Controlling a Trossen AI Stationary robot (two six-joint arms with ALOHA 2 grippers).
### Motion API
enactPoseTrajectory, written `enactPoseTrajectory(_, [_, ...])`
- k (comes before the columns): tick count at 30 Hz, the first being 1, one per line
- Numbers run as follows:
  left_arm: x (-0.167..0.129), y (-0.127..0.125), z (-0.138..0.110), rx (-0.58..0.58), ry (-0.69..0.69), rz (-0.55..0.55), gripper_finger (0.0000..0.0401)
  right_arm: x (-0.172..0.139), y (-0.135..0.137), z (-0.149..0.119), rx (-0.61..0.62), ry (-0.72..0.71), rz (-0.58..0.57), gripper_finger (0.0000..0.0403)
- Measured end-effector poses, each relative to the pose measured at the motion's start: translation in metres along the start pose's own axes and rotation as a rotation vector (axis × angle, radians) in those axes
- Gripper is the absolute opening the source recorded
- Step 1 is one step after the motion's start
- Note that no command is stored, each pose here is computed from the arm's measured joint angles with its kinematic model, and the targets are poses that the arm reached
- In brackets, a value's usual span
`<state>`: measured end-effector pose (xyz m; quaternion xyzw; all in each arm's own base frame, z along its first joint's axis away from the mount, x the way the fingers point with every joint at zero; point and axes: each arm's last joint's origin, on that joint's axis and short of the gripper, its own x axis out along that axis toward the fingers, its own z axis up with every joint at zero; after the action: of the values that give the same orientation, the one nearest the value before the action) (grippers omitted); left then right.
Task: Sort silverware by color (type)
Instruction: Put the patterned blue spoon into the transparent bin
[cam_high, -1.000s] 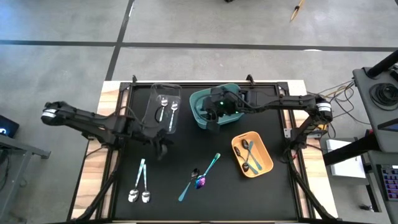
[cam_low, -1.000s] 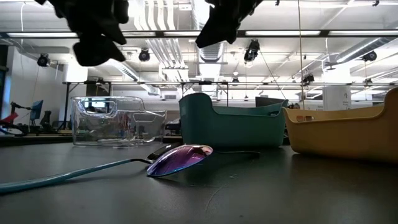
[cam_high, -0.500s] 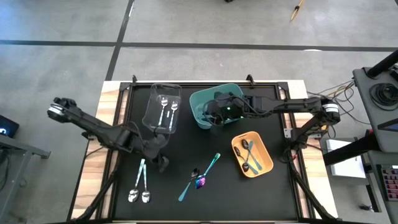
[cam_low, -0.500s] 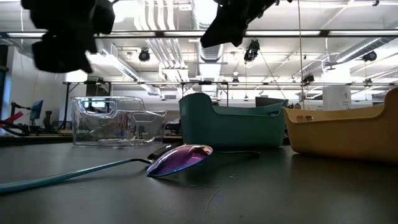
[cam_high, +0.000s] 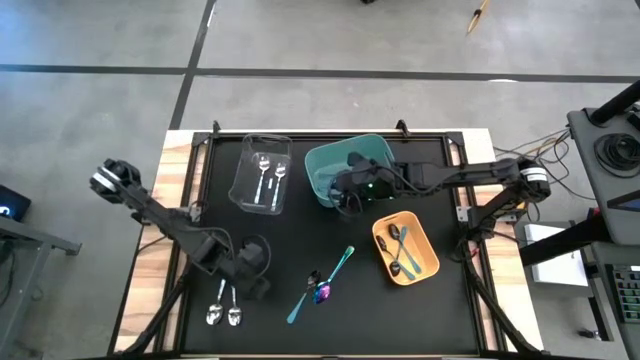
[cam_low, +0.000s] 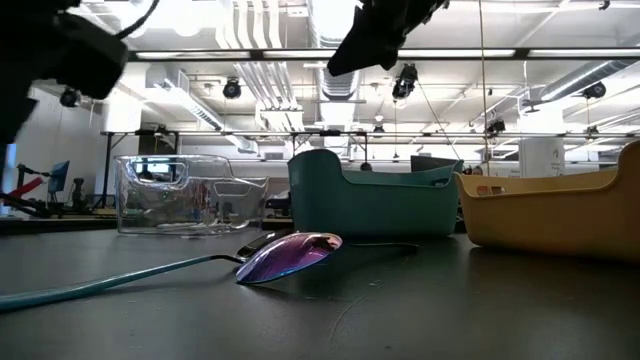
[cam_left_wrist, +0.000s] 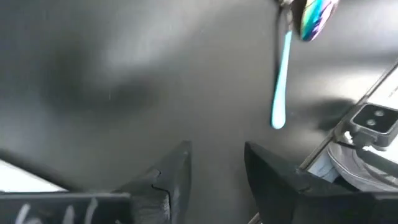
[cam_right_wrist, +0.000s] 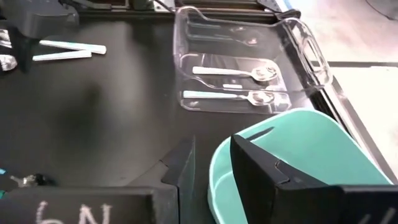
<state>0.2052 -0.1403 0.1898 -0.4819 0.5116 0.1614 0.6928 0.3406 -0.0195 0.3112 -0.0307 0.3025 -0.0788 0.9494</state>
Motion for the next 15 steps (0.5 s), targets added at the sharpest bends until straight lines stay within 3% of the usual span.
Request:
enactPoseTrajectory(10, [-0.001, 0.0, -0.022, -0.103, 0.068, 0.033, 0.0096, -0.004, 0.002, 0.003, -0.013, -0.015, 0.006, 0.0093])
enactPoseTrajectory(15, [-0.018, -0.012, -0.023, -0.09, 0.057, 0.17, 0.0087, -0.004, 0.003, 0.003, -0.014, -0.015, 0.006, 0.0087])
